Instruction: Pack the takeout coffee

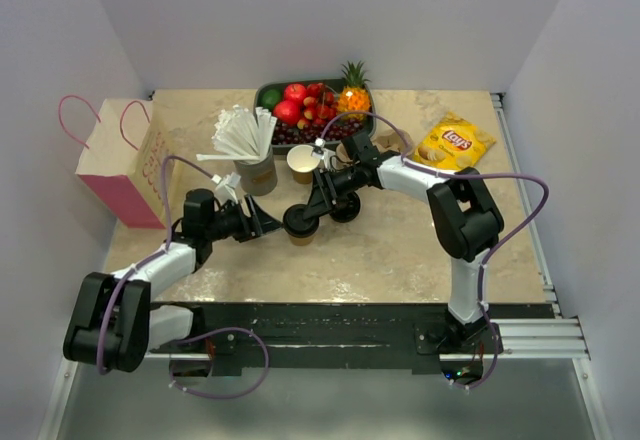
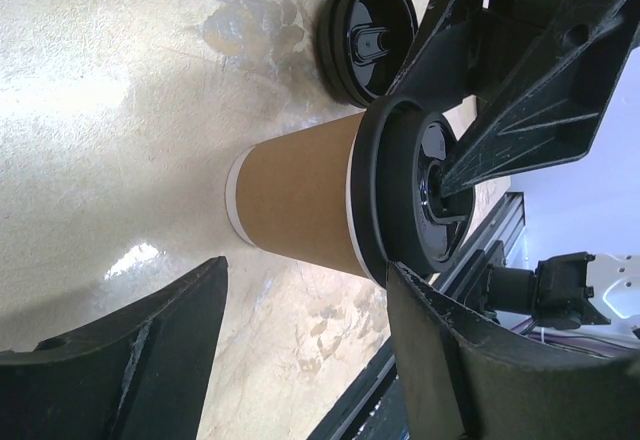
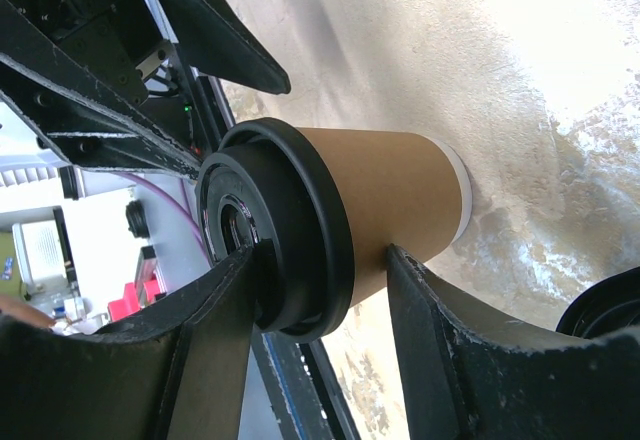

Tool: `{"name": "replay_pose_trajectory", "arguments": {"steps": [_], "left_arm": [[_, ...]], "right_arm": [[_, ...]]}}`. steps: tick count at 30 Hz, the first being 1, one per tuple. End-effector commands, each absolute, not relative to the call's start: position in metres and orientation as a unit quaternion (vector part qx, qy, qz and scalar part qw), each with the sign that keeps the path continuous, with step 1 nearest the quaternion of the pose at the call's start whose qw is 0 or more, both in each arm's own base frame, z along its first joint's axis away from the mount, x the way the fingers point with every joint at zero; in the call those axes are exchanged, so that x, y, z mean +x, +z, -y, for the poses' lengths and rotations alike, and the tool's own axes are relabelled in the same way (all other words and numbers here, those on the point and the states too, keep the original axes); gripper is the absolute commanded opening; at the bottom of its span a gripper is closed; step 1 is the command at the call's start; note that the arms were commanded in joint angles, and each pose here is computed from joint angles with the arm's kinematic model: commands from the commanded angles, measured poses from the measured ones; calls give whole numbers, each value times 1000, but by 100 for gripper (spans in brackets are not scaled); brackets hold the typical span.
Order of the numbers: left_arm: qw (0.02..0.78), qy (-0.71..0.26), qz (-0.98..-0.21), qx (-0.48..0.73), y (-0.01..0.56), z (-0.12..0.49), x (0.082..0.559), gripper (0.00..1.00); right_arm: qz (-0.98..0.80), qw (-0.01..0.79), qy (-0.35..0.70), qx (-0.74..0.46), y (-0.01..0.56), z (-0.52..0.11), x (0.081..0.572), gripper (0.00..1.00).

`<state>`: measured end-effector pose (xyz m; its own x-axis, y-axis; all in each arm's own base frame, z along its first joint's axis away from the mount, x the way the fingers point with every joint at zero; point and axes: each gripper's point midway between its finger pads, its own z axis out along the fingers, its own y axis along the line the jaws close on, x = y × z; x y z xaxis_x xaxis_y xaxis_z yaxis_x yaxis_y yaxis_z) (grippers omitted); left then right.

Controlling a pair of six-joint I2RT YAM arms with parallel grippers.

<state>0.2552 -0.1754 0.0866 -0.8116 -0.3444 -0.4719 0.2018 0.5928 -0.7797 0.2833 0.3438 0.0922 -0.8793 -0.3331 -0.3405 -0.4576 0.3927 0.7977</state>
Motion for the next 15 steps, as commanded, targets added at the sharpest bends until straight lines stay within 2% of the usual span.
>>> {"name": "replay_pose_trajectory", "arguments": {"steps": [1,11,15], "left_arm": [[311,-465,-828,-41,93,178,260,69],[302,-457,-835,-52,86,177,266,70],[278,-388,-873,-105,60,159,273,67]], "right_arm": [[-848,47,474,-232,71,-343,278,54],[-852,52,466,-233,71,-342,281,54],[-865,59,444,-226,66,-338,285,55]]}}
